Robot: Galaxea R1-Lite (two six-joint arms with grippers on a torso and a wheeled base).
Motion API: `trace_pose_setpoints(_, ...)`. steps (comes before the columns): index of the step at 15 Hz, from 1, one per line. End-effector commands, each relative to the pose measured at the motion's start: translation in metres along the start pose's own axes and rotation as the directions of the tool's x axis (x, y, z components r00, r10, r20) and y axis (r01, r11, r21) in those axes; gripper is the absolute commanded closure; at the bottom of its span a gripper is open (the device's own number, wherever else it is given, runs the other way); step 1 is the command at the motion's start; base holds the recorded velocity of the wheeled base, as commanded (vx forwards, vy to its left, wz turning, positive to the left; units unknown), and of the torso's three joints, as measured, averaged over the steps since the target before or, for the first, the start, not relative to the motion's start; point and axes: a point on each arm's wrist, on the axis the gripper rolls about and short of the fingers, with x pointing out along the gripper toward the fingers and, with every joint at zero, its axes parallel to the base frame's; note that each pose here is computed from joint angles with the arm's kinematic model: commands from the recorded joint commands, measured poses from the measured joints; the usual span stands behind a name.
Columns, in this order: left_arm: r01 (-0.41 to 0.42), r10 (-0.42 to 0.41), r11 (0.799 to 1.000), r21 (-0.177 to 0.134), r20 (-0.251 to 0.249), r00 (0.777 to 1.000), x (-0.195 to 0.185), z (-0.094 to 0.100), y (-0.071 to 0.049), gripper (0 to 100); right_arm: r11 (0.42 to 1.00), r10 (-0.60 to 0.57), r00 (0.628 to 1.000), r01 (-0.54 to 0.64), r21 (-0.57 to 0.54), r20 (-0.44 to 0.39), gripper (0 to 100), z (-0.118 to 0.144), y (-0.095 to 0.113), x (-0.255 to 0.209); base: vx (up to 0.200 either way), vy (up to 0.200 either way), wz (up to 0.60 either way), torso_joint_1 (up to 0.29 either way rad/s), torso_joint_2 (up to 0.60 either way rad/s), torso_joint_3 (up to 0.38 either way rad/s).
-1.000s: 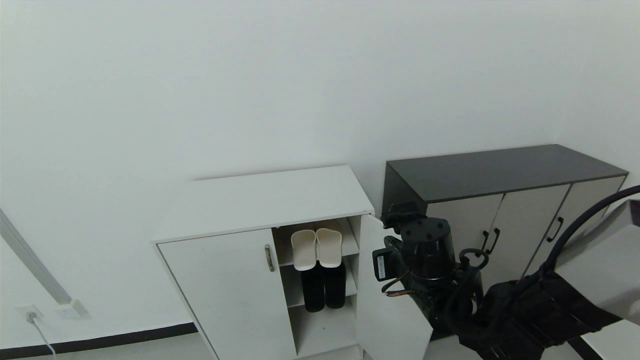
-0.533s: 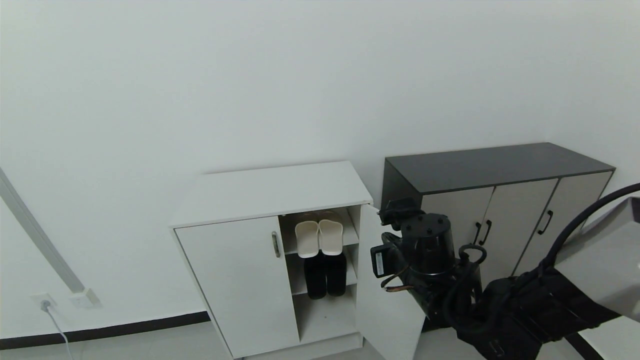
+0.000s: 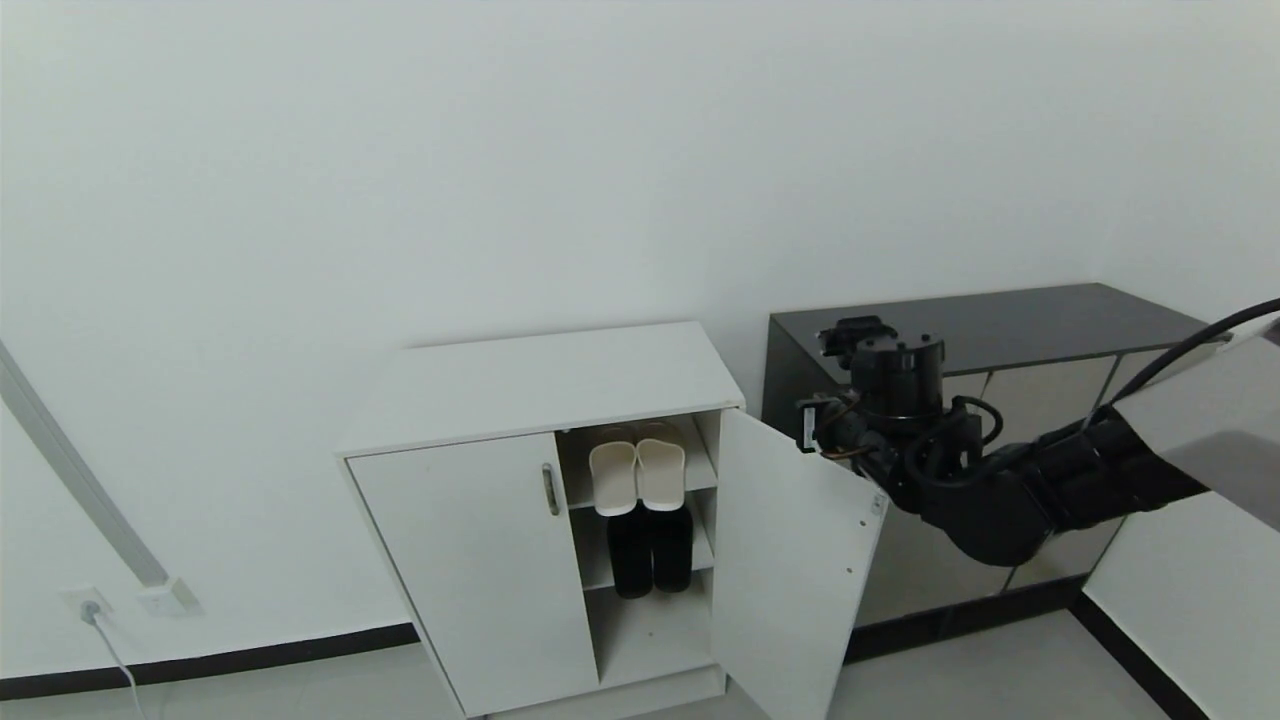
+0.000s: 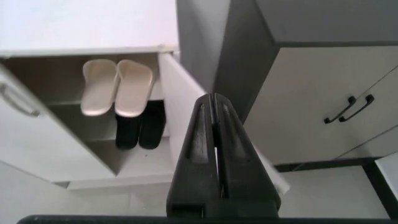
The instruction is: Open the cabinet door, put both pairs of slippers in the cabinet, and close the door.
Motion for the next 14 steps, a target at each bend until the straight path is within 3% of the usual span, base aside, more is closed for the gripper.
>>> trace_pose_setpoints(1,0.0,0.0,1.0,-0.001,-0.002,1.0,0.0,0.0,0.0,100,0.999,-0.038,0.999,0.038,0.006,-0.015,100,-0.009,-0.012,0.026,0.0,0.0,0.0,0.0,0.0,0.0)
trace_pose_setpoints(6,0.0,0.0,1.0,-0.001,-0.002,1.0,0.0,0.0,0.0,100,0.999,-0.027,0.994,0.029,0.022,-0.103,100,-0.033,-0.028,0.055,0.0,0.0,0.0,0.0,0.0,0.0)
trace_pose_setpoints(14,0.0,0.0,1.0,-0.001,0.0,1.0,0.0,0.0,0.0,100,0.998,-0.051,0.983,0.057,0.03,-0.176,100,-0.069,-0.045,0.082,0.0,0.0,0.0,0.0,0.0,0.0)
